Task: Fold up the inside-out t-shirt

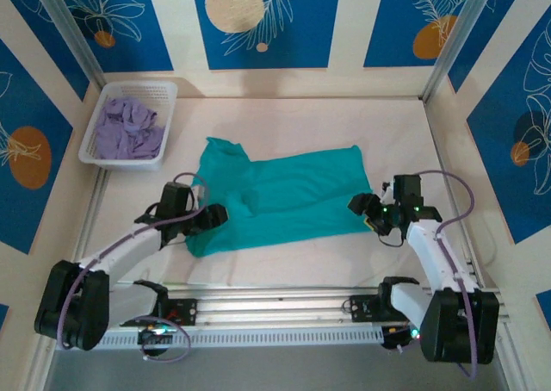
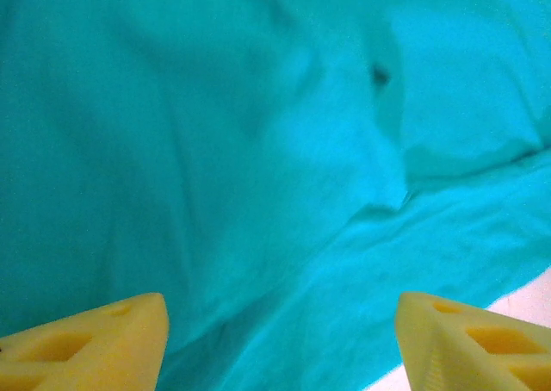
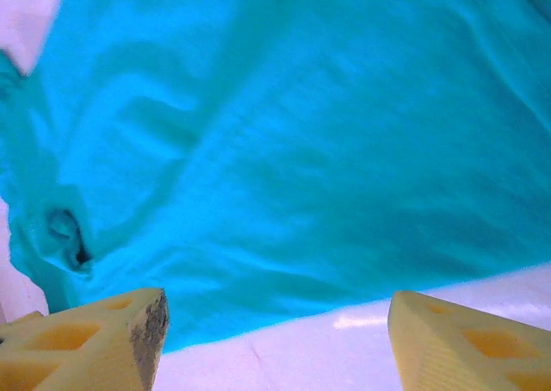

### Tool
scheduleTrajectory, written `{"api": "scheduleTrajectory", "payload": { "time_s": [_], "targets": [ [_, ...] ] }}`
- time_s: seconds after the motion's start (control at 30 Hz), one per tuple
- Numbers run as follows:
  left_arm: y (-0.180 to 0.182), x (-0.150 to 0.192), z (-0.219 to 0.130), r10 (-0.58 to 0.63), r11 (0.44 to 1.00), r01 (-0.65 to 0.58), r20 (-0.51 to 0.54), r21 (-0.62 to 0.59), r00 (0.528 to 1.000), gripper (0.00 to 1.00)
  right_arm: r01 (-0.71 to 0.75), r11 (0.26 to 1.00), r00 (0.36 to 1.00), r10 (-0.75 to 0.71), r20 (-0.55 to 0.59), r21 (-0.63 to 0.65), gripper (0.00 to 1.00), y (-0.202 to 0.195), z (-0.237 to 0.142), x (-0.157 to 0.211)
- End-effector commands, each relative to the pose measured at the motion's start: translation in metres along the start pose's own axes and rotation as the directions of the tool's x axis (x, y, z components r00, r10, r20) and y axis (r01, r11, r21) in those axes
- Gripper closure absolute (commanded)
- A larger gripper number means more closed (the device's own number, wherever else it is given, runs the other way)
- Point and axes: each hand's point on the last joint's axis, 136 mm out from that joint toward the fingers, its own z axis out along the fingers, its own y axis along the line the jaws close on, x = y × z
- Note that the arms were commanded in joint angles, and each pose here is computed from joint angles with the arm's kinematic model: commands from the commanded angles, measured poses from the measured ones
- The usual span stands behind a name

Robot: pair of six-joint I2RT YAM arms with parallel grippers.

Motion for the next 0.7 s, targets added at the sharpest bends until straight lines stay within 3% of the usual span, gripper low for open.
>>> {"api": "scheduleTrajectory", "payload": {
  "time_s": [0.0, 0.13, 0.27, 0.47, 0.67],
  "targets": [
    [-0.012, -0.060, -0.006, 0.080, 0.996, -0.073, 0.133, -0.052, 0.988, 0.29, 0.082, 0.997, 0.985, -0.081, 0.151, -0.003, 0.29, 0.030, 0.001, -0.057],
    [-0.024, -0.112, 0.008, 0.054, 0.999, -0.054, 0.175, -0.009, 0.983, 0.28, 0.132, 0.982, 0.976, -0.153, 0.154, 0.136, 0.28, 0.035, 0.030, -0.120],
    [-0.030, -0.137, 0.021, 0.025, 0.999, -0.030, 0.168, 0.028, 0.985, 0.28, 0.153, 0.957, 0.979, -0.181, 0.097, 0.245, 0.30, 0.030, 0.069, -0.172],
    [-0.034, -0.152, 0.031, 0.023, 0.999, -0.030, 0.165, 0.039, 0.986, 0.28, 0.178, 0.933, 0.982, -0.188, 0.002, 0.313, 0.39, 0.020, 0.117, -0.214],
    [-0.033, -0.155, 0.038, 0.021, 0.999, -0.028, 0.153, 0.043, 0.988, 0.28, 0.216, 0.906, 0.976, -0.205, -0.071, 0.363, 0.49, 0.010, 0.147, -0.232]
  ]
}}
